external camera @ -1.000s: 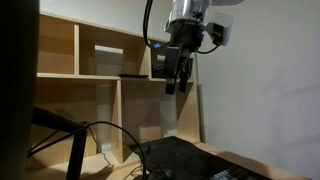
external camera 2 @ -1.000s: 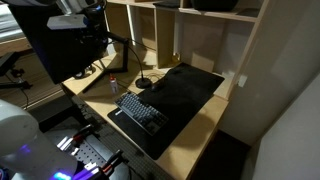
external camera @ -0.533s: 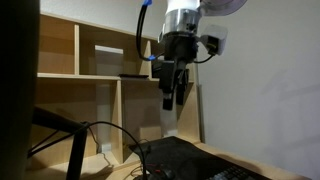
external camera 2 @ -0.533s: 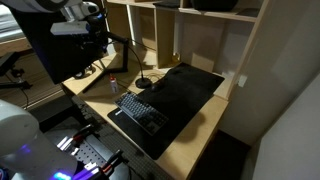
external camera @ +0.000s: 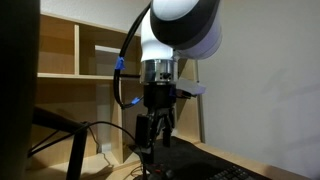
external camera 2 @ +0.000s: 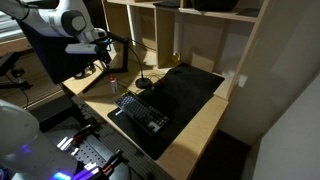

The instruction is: Move the bottle to the right

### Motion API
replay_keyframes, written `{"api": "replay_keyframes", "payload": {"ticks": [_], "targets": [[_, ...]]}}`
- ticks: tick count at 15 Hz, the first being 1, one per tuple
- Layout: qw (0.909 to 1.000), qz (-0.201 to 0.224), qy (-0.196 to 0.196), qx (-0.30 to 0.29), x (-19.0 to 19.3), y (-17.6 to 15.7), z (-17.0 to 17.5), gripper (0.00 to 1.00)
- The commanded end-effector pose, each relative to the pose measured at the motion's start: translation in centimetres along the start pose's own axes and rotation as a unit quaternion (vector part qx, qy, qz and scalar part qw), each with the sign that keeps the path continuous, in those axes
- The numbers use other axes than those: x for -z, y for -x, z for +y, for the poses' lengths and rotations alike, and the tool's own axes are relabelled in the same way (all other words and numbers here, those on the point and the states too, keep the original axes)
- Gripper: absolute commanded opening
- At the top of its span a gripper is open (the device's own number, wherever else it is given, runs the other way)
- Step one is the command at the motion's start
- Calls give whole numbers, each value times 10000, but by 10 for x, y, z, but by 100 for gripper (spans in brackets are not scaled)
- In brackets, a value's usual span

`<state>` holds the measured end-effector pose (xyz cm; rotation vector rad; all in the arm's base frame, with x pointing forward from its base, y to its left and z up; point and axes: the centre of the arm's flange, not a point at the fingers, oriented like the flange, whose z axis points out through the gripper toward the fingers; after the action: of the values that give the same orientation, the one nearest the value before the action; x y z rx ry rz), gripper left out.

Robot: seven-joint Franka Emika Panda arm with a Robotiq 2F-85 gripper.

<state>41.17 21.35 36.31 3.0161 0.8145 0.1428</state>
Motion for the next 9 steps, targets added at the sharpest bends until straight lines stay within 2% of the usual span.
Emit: {"api": "replay_keyframes", "payload": {"ticks": [1,3,5,7,9], "targets": [[10000,20,2,-5,2,-1,0,100],[10000,-22,3,-72,-8,-13,2,100],[9993,111,-74,-347,-36,-32,4,100],[9976,348,-122,-581,-48,-40,6,100],[9956,361,-158,-848,-61,-45,7,100]]}}
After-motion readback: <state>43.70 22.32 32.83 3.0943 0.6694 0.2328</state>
